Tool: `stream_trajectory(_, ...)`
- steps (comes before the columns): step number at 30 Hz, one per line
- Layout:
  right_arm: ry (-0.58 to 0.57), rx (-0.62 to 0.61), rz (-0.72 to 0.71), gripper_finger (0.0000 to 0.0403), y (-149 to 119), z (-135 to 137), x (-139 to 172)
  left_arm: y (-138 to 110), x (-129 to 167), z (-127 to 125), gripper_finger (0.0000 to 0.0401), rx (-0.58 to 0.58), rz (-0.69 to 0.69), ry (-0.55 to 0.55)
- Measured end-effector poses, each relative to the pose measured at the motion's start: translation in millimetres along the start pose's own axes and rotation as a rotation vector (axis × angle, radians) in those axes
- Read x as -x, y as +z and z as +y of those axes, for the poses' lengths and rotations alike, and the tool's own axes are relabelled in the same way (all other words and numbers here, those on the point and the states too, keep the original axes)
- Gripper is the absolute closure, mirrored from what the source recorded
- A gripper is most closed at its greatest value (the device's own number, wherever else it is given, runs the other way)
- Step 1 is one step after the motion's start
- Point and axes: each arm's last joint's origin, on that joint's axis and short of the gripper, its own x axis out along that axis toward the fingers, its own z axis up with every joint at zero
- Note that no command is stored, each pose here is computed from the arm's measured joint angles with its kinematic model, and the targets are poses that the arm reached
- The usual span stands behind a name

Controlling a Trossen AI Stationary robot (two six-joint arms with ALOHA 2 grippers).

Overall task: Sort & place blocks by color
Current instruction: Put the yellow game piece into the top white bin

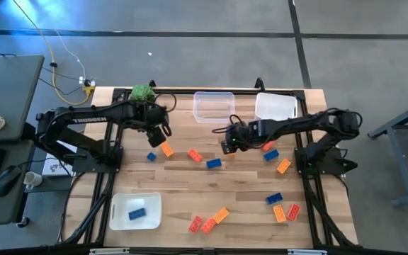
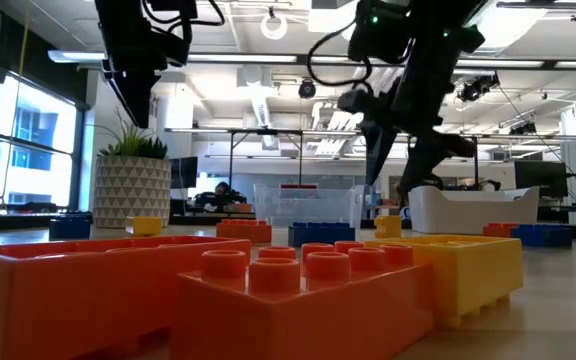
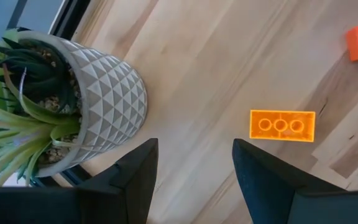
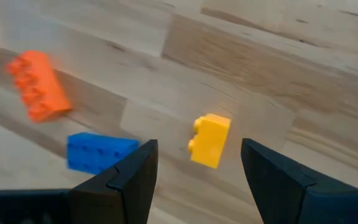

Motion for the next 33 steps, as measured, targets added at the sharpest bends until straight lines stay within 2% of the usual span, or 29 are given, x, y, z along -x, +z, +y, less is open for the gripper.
stream_trajectory(12,-0.102,-0.011,0.04,0.0185,-4,-2,-35,8,-1,-1,0.0208,0.03,-0.067,-0.039)
stream_trajectory(20,-0.103,-0.064,0.037,0.0192,-5,-1,-46,13,0,-2,0.0208,0.038,-0.11,-0.059)
stream_trajectory(23,-0.105,-0.073,0.038,0.0221,-5,-1,-46,15,0,-3,0.0208,0.02,-0.128,-0.073)
stream_trajectory(29,-0.099,-0.094,0.044,0.0328,-5,-1,-46,15,0,-3,0.0208,-0.022,-0.133,-0.079)
stream_trajectory(33,-0.098,-0.094,0.044,0.0334,-5,0,-45,15,0,-3,0.0208,-0.047,-0.137,-0.078)
